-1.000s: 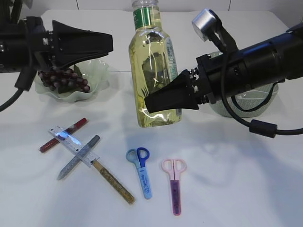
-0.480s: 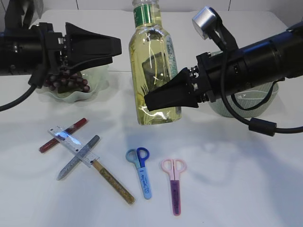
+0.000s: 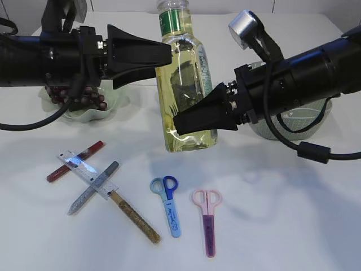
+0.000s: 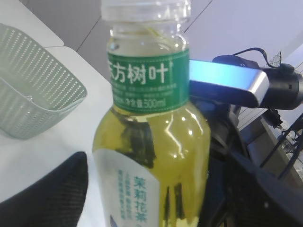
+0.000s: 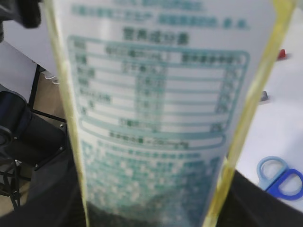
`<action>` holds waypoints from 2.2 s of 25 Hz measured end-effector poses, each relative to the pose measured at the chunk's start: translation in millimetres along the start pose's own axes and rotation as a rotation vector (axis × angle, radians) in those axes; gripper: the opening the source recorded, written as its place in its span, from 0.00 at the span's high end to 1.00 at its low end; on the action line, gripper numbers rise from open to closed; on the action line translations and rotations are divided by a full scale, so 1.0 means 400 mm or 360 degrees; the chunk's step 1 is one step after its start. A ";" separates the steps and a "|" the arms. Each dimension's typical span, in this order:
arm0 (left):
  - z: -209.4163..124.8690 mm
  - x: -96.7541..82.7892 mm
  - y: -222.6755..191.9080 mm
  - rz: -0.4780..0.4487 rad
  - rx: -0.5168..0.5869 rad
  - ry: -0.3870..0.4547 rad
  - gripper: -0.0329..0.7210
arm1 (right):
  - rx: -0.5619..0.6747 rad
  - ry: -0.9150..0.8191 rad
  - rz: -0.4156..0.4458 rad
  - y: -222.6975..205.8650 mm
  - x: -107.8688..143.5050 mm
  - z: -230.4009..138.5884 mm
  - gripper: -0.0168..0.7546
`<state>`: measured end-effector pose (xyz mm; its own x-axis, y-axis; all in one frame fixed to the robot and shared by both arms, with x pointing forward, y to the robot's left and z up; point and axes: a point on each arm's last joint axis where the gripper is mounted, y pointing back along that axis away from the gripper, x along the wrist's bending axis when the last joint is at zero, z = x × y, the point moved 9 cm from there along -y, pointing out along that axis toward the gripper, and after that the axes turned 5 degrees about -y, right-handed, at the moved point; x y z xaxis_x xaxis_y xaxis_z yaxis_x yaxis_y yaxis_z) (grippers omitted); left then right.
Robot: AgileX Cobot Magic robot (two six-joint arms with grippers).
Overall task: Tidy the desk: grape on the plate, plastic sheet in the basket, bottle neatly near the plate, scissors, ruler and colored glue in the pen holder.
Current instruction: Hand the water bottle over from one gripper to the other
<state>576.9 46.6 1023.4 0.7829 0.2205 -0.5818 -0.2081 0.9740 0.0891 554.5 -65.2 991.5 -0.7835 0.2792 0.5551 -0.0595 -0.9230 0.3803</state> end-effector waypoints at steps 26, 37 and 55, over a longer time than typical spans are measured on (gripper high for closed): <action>-0.016 0.050 -0.032 -0.0080 0.0013 0.0100 0.22 | 0.0017 -0.0059 -0.0049 0.000 -0.015 -0.006 0.39; -0.022 0.041 -0.041 -0.0095 0.0030 0.0181 0.22 | 0.0032 -0.0057 -0.0059 0.005 -0.012 -0.008 0.39; -0.029 0.012 -0.071 -0.0139 0.0080 0.0135 0.14 | 0.0059 -0.0020 -0.0064 0.008 0.008 -0.006 0.39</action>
<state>579.8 19.3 1008.6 0.7439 0.1314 -0.6552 -0.1101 0.9912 0.0739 550.3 -67.9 992.5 -0.7729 0.3197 0.5481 -0.0678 -0.9004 0.4297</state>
